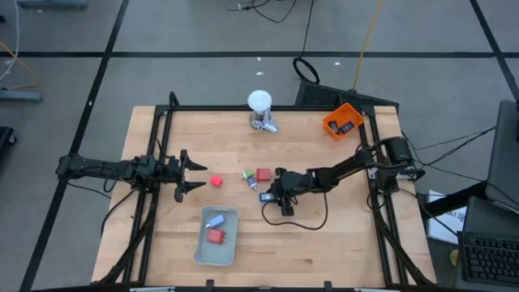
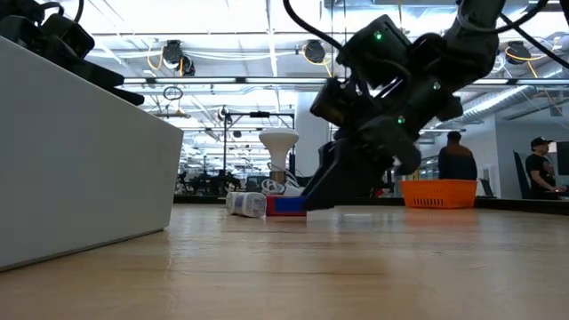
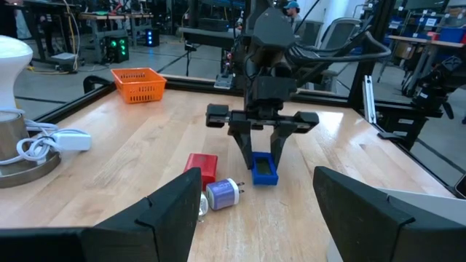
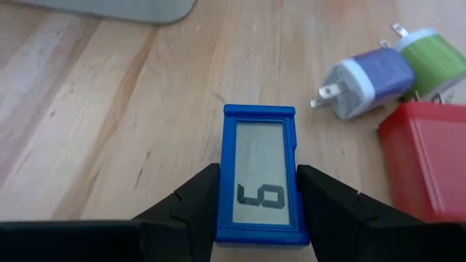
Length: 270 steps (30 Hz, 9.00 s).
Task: Pick & Place Office items
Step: Put the blue digital clock into the orange bin, then put the pink charger adapter into the gray bin
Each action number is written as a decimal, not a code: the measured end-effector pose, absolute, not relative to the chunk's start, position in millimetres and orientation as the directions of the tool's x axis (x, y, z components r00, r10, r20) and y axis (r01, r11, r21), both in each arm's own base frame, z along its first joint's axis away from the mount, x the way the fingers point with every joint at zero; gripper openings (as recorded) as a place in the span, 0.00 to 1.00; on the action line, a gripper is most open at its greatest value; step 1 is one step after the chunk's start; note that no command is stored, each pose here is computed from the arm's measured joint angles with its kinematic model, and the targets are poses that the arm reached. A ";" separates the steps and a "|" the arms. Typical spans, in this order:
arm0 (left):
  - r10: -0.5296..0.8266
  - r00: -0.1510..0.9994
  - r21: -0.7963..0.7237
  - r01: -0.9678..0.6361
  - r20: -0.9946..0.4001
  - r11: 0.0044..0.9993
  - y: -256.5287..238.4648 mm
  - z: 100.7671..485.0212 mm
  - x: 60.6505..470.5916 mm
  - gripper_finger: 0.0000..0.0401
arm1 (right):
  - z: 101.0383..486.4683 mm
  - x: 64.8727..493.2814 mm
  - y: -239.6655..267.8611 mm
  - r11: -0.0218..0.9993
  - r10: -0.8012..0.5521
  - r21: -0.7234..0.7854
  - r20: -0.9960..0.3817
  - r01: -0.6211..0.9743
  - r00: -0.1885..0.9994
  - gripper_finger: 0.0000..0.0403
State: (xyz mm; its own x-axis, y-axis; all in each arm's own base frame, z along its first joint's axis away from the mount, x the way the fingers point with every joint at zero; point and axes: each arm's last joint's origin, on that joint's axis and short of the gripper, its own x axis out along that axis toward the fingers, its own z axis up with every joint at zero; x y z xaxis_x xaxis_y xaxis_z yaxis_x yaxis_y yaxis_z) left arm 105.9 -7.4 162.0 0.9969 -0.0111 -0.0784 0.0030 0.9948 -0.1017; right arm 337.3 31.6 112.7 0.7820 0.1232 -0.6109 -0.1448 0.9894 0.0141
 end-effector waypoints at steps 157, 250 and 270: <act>-0.011 0.997 -0.102 0.003 -0.078 0.995 -7.4 162.0 105.9 0.67 | 149.2 119.2 -98.2 0.422 -0.823 0.106 -0.372 0.901 0.429 0.40; -0.011 0.997 -0.102 0.003 -0.078 0.995 -7.4 162.0 105.9 0.67 | 141.4 112.2 -166.1 0.322 -0.763 0.063 -0.573 0.945 0.298 0.42; -0.011 0.997 -0.102 0.003 -0.078 0.995 -7.4 162.0 105.9 0.67 | 144.2 116.1 -165.8 0.359 -0.761 0.091 -0.547 0.929 0.348 0.58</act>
